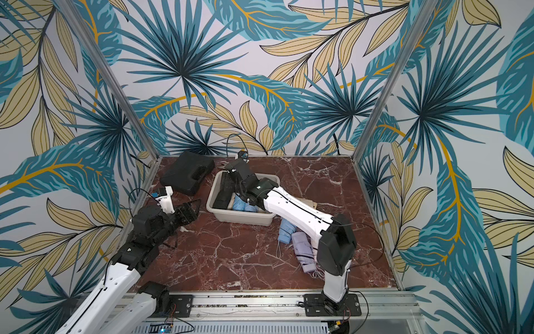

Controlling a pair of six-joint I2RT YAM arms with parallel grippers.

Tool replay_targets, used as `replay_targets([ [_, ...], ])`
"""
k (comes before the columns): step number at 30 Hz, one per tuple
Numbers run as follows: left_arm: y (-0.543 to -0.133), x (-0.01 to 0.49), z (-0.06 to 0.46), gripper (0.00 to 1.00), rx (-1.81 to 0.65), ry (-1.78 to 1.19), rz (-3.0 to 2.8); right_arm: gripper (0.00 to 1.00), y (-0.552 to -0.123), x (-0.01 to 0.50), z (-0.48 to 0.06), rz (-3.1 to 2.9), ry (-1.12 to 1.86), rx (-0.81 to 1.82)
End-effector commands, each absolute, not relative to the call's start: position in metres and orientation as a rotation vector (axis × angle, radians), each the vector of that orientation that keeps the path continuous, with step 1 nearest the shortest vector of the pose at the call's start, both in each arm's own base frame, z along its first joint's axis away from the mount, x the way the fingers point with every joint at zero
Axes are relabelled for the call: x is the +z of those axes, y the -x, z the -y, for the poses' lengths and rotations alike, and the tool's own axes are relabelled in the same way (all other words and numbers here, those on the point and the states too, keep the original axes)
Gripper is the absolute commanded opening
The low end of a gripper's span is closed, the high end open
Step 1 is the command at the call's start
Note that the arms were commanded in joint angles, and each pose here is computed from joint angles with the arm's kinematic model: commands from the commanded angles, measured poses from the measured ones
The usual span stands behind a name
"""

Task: Put the umbrella into the storage box
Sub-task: Place the umbrella in the storage box, then pick up the umbrella from the center of the board.

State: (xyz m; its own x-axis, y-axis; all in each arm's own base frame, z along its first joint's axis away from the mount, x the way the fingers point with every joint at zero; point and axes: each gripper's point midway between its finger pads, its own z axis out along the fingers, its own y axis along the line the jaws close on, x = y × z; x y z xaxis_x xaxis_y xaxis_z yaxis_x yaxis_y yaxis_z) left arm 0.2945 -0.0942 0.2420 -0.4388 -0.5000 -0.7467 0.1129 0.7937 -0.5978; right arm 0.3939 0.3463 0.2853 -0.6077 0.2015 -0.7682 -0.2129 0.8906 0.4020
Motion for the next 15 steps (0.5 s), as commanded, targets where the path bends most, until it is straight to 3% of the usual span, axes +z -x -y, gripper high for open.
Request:
replay_targets([
  [1, -0.299, 0.254, 0.095, 0.78, -0.737, 0.275, -1.841, 0.76, -0.377, 0.273, -0.306, -2.181, 0.09, 0.364],
  [8, -0.301, 0.257, 0.093, 0.8, -0.747, 0.291, -1.793, 0.76, -0.33, 0.258, -0.2, -2.255, 0.05, 0.041],
  [15, -0.304, 0.258, 0.089, 0.82, -0.735, 0.325, -1.777, 0.76, -0.27, 0.203, -0.135, -2.402, -0.031, -0.086],
])
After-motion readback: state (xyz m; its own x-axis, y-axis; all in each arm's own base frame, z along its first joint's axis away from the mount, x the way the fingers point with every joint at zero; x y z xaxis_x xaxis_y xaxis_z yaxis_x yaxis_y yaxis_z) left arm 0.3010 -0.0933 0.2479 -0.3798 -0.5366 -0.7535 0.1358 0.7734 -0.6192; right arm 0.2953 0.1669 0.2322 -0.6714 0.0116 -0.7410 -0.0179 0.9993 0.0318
